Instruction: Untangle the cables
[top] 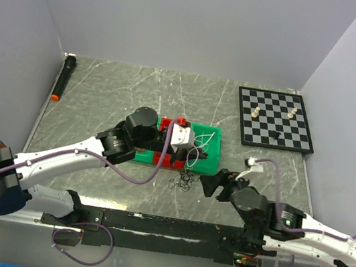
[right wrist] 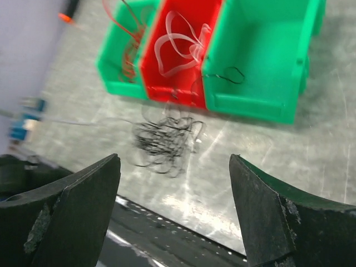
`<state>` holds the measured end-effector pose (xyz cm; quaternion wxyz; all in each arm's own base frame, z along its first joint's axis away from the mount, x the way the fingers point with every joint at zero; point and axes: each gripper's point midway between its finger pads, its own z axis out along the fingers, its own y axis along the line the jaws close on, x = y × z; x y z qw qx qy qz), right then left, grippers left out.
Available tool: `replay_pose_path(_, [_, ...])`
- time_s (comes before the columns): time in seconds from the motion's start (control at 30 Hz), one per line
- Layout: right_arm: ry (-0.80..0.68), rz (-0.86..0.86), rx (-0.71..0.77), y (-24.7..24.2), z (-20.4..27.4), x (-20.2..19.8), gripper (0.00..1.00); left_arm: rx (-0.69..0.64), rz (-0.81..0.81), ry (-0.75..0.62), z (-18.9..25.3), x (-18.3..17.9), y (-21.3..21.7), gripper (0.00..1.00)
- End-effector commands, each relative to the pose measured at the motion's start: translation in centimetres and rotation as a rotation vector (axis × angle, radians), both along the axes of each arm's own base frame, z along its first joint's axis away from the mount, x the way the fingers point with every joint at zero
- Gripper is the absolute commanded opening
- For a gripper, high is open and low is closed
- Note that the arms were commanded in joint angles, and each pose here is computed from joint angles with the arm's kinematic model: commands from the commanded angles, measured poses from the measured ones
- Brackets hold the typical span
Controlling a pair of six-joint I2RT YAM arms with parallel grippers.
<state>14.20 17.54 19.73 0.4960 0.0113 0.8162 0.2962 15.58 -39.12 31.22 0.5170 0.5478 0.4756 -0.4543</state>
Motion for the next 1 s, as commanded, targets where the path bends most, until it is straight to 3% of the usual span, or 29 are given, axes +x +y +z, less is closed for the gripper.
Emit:
replay_pose_path(0.0, [0.056,-0.014,0.038,1.5,-1.6,0.3,0.86,-0.032,-0.049,-0.037,2.7,-1.3,0.6,0.01])
replay_pose_path(0.2, [0.021,0.030,0.124,2.3,-0.8,2.2,0.82,-0.065,-0.050,-0.054,4.2,-1.6,0.9,0.01])
replay_pose_path(0.37, [-0.043,0.212,0.144,4.5,-0.5,1.6,0.72,-0.073,-0.040,-0.081,4.8,-1.4,0.8,0.01])
replay_pose_path(0.5, [-0.012,0.291,0.122,5.4,-1.8,0.9,0.70,-0.082,-0.034,-0.105,5.3,-1.2,0.7,0.01])
replay_pose_path(0.67, [0.012,0.280,0.114,4.6,-3.2,0.5,0.82,-0.090,-0.025,-0.149,5.7,-0.8,0.5,0.01])
replay_pose_path(0.97, [-0.076,0.336,0.123,4.9,-3.4,0.2,0.86,-0.112,-0.008,-0.187,6.4,-0.4,0.1,0.01])
